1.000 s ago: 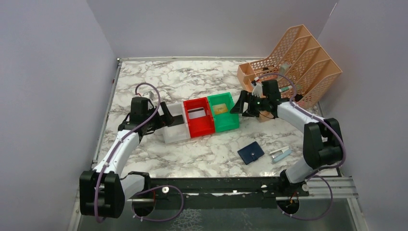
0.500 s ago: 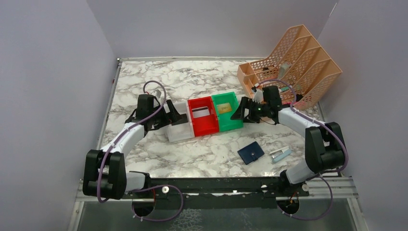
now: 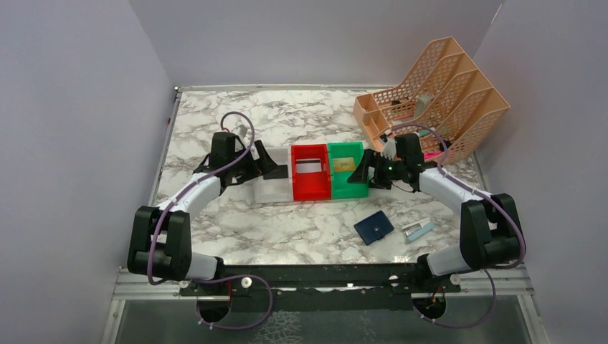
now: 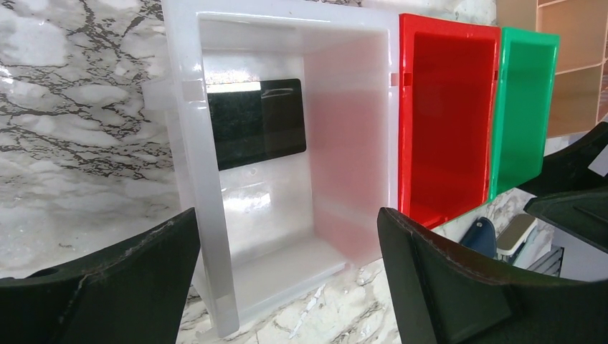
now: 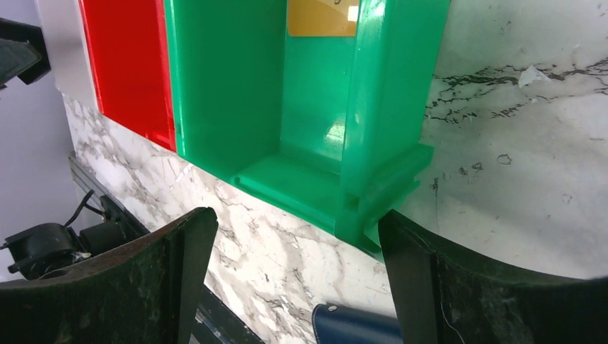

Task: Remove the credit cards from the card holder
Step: Adjust the storage box at the center of the board, then move the card holder to the center of the board, then open the card holder at the center of the board.

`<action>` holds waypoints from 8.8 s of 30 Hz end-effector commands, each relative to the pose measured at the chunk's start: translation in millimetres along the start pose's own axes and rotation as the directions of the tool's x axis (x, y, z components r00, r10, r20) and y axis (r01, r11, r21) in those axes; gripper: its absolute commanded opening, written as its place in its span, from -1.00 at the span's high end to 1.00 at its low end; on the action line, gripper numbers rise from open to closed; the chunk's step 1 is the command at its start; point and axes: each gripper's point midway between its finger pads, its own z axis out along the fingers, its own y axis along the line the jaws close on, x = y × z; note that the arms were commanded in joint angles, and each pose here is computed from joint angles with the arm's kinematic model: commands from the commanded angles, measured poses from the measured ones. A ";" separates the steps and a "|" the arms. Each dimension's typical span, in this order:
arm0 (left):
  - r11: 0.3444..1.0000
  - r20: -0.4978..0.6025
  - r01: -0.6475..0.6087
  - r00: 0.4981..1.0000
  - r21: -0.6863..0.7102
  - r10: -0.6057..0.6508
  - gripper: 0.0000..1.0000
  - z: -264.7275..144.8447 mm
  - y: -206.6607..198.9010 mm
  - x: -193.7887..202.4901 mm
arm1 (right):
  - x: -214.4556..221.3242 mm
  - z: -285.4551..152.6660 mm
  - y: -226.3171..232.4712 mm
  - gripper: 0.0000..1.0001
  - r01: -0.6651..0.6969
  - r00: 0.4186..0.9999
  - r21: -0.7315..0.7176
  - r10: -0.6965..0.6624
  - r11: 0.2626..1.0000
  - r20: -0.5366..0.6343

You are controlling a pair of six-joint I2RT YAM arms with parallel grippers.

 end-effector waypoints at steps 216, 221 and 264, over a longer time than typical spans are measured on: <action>0.990 -0.292 -0.132 0.950 -0.045 0.113 0.54 -30.6 7.0 223.2 | 185.1 77.7 67.4 0.14 0.497 0.867 0.446 -0.448 0.745 -0.218; 0.991 -0.292 -0.127 0.950 -0.049 0.107 0.54 -30.4 7.5 223.5 | 187.5 74.7 50.4 0.21 0.473 0.879 0.515 -0.424 0.715 -0.219; 0.986 -0.304 -0.161 0.943 -0.050 0.138 0.51 -31.1 5.6 220.9 | 140.8 41.3 45.4 0.55 0.216 0.973 0.509 -0.224 0.833 -0.047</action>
